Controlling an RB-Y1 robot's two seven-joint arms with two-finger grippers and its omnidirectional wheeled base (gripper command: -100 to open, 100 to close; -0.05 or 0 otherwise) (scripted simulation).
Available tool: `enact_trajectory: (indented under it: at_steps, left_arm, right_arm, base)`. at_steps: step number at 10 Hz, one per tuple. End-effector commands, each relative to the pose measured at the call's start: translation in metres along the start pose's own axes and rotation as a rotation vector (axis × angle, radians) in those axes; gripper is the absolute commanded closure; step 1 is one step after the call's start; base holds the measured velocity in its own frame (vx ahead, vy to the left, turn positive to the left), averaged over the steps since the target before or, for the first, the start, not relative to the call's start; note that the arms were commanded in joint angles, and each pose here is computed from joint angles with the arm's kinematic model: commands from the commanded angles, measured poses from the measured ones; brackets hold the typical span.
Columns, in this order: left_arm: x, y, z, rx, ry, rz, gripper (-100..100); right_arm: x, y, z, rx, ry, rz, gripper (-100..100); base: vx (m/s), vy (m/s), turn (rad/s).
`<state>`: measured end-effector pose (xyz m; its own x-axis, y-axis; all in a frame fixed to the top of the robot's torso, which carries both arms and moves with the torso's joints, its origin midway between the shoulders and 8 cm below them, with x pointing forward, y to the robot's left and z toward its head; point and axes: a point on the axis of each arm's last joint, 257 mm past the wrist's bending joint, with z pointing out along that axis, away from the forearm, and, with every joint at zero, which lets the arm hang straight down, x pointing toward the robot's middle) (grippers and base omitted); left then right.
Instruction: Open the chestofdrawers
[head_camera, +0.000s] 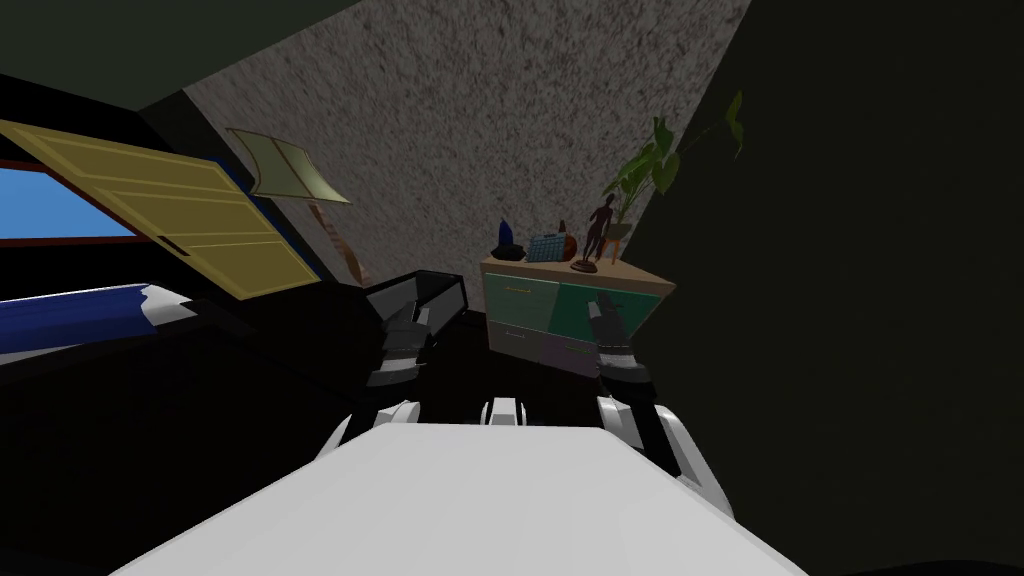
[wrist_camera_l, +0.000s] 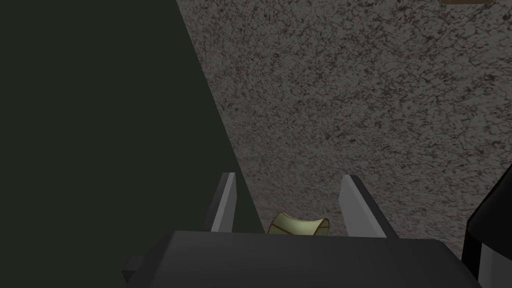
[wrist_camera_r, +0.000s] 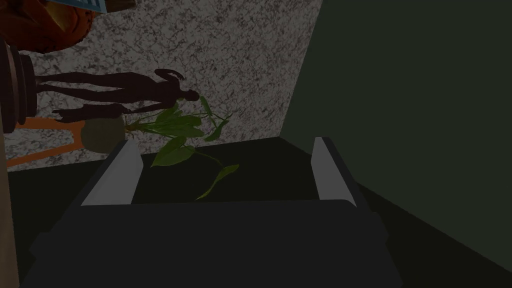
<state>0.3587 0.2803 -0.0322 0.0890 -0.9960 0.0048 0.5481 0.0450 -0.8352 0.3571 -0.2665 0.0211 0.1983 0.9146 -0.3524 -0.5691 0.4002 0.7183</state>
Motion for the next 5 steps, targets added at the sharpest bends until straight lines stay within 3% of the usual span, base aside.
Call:
enact_trajectory:
  at_steps: [1, 5]
  left_arm:
    - [0.000, 0.000, 0.000, 0.000, 0.000, 0.000, 0]
    - [0.000, 0.000, 0.000, 0.000, 0.000, 0.000, 0]
  right_arm:
    - [0.007, -0.017, 0.002, 0.042, 0.040, -0.094, -100]
    - [0.019, -0.054, -0.001, 0.130, 0.103, -0.275, -100]
  base:
    - [0.024, 0.043, 0.021]
    - [0.030, 0.050, 0.049]
